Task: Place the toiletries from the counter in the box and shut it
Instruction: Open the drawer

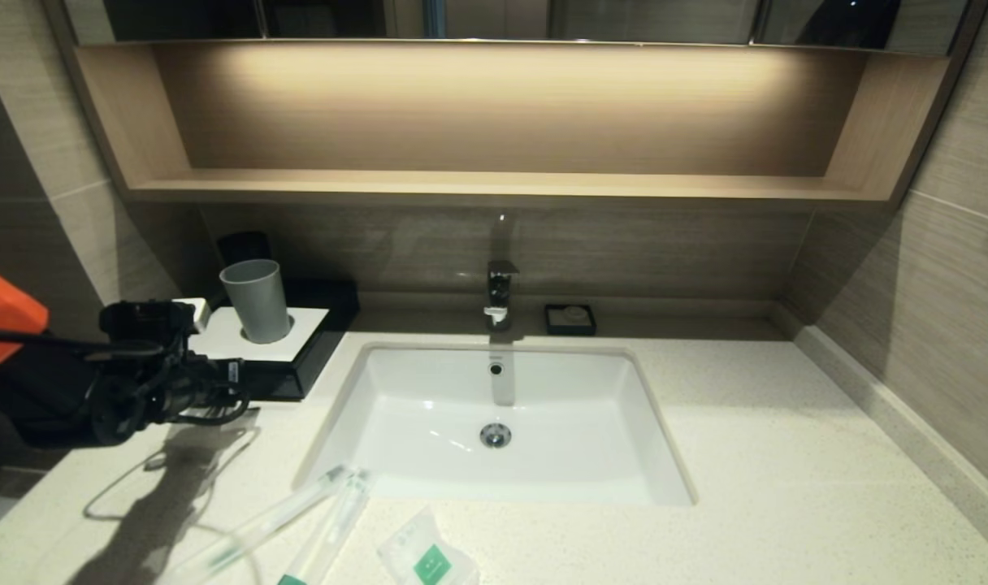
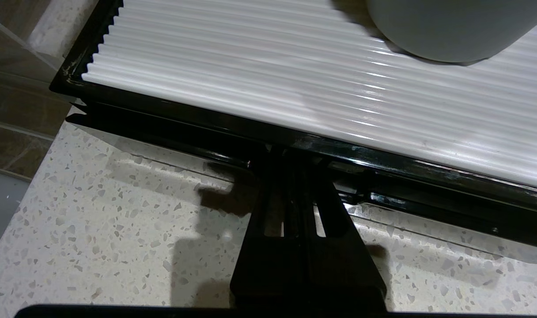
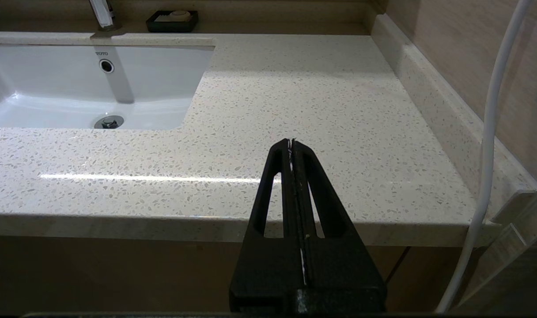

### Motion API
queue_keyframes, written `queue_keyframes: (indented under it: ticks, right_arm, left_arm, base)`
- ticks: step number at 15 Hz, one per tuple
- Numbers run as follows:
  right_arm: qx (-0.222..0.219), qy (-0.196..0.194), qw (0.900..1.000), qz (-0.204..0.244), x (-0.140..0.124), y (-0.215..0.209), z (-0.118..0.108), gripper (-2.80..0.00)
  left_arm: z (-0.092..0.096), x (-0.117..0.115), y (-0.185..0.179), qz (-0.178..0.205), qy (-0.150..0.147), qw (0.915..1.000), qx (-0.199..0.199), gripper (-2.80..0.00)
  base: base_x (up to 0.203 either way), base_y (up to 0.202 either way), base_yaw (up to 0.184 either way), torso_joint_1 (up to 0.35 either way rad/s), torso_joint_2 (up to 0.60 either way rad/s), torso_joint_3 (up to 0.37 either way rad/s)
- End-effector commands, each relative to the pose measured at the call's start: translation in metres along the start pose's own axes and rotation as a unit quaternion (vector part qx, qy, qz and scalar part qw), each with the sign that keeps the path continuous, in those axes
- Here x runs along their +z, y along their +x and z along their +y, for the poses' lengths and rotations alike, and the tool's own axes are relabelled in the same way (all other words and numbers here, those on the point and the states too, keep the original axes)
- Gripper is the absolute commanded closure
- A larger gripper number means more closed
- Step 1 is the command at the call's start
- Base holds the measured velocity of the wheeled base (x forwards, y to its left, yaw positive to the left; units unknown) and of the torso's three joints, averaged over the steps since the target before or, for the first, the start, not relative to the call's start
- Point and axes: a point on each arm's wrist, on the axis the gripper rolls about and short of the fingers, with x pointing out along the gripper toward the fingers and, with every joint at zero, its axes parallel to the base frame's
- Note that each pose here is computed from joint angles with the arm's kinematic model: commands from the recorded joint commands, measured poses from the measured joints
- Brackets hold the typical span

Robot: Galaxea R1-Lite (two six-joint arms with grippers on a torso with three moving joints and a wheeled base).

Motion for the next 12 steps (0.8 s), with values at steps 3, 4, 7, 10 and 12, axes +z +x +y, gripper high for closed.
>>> queue_keyframes:
  ticks: [3, 4, 7, 10, 12]
  right_arm:
    - [0.0, -0.001, 1.0, 0.0, -0.0004, 0.0, 0.0, 0.0]
    - [0.0, -0.001, 1.0, 0.0, -0.0004, 0.0, 0.0, 0.0]
    - [0.0, -0.001, 1.0, 0.0, -0.0004, 0.0, 0.0, 0.0]
    - [0.0, -0.001, 1.0, 0.0, -0.0004, 0.0, 0.0, 0.0]
    - [0.0, -0.001, 1.0, 0.0, -0.0004, 0.0, 0.0, 0.0]
  left_arm:
    - [0.0001, 0.002, -0.0009, -0.004, 0.0, 1.0, 0.001, 0.0]
    - [0.0002, 0.0024, -0.0017, -0.003, 0.001, 1.0, 0.001, 0.0]
    - [0.0002, 0.0015, -0.002, 0.008, 0.003, 1.0, 0.001, 0.0]
    - [0.0003, 0.0012, -0.0033, 0.034, 0.007, 0.9994, -0.002, 0.0]
    - [0.0007, -0.0005, -0.0031, 0.05, 0.012, 0.9987, -0.002, 0.0]
  base:
    - [0.0, 0.0, 0.0, 0.0, 0.0, 0.0]
    - [0.0, 0.0, 0.0, 0.0, 0.0, 0.0]
    - [0.0, 0.0, 0.0, 0.0, 0.0, 0.0]
    - [0.0, 0.0, 0.0, 0.0, 0.0, 0.0]
    - [0.0, 0.0, 0.0, 0.0, 0.0, 0.0]
